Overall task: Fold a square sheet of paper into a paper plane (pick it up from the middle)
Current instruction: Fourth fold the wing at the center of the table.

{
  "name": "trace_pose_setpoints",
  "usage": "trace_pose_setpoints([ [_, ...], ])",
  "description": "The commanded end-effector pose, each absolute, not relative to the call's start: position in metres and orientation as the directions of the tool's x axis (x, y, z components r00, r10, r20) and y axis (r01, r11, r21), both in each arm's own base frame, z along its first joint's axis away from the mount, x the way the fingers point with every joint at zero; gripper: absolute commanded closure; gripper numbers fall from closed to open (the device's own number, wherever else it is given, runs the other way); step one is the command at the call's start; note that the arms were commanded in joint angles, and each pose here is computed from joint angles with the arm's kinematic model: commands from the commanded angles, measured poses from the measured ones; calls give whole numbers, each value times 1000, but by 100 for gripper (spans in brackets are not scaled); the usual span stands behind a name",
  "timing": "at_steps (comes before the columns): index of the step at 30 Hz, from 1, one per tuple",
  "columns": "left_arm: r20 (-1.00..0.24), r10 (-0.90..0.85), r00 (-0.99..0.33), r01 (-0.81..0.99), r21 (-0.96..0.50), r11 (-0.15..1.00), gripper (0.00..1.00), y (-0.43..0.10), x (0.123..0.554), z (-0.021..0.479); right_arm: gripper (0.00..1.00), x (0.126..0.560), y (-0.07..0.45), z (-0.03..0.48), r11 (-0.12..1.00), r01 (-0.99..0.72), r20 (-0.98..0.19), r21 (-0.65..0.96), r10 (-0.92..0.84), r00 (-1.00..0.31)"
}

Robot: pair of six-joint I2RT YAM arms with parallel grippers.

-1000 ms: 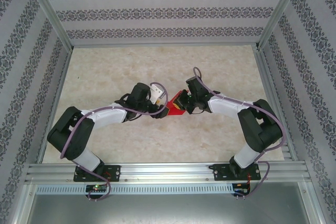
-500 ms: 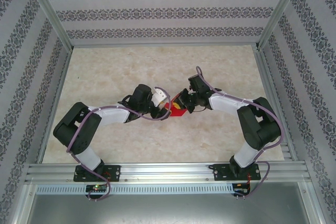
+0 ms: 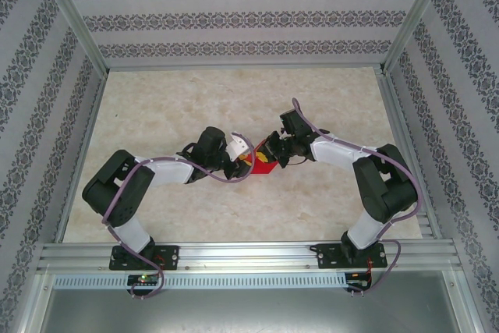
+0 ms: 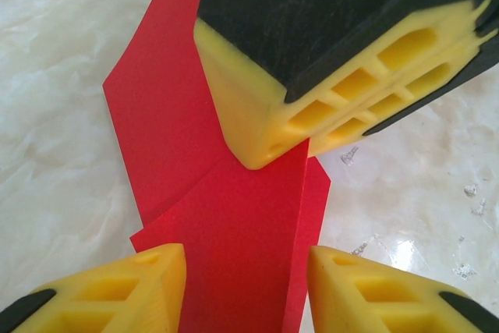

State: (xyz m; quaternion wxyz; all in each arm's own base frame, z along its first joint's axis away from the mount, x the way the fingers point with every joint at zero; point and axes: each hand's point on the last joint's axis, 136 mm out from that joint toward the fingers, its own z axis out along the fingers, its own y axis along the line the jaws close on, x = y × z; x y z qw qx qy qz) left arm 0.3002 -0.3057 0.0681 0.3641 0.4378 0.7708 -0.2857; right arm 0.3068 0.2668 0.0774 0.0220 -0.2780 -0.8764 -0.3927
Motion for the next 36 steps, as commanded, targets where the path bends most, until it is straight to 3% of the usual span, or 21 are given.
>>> trace_pose_setpoints([
  [1, -834, 467, -294, 898, -73, 434, 60, -311, 303, 71, 94, 310, 267, 80, 529, 517, 278, 673, 467, -839],
  [9, -831, 473, -294, 893, -62, 445, 76, -310, 305, 68, 89, 312, 270, 84, 529, 490, 263, 693, 447, -855],
  [12, -832, 472, -293, 890, -58, 452, 81, -309, 307, 69, 79, 312, 269, 86, 534, 475, 249, 700, 441, -862],
  [16, -825, 468, -315, 888, -82, 452, 84, -310, 306, 65, 59, 315, 262, 88, 552, 446, 203, 705, 446, -872],
  [19, -821, 452, -349, 883, -127, 451, 86, -313, 302, 63, 49, 319, 253, 93, 583, 389, 120, 713, 445, -888],
  [28, -758, 323, -566, 761, -332, 557, 92, -310, 300, 60, 40, 328, 215, 108, 740, 108, -297, 664, 393, -870],
  [36, -615, 169, -770, 576, -558, 597, 93, -317, 298, 57, 38, 318, 220, 90, 734, 26, -349, 678, 353, -868],
])
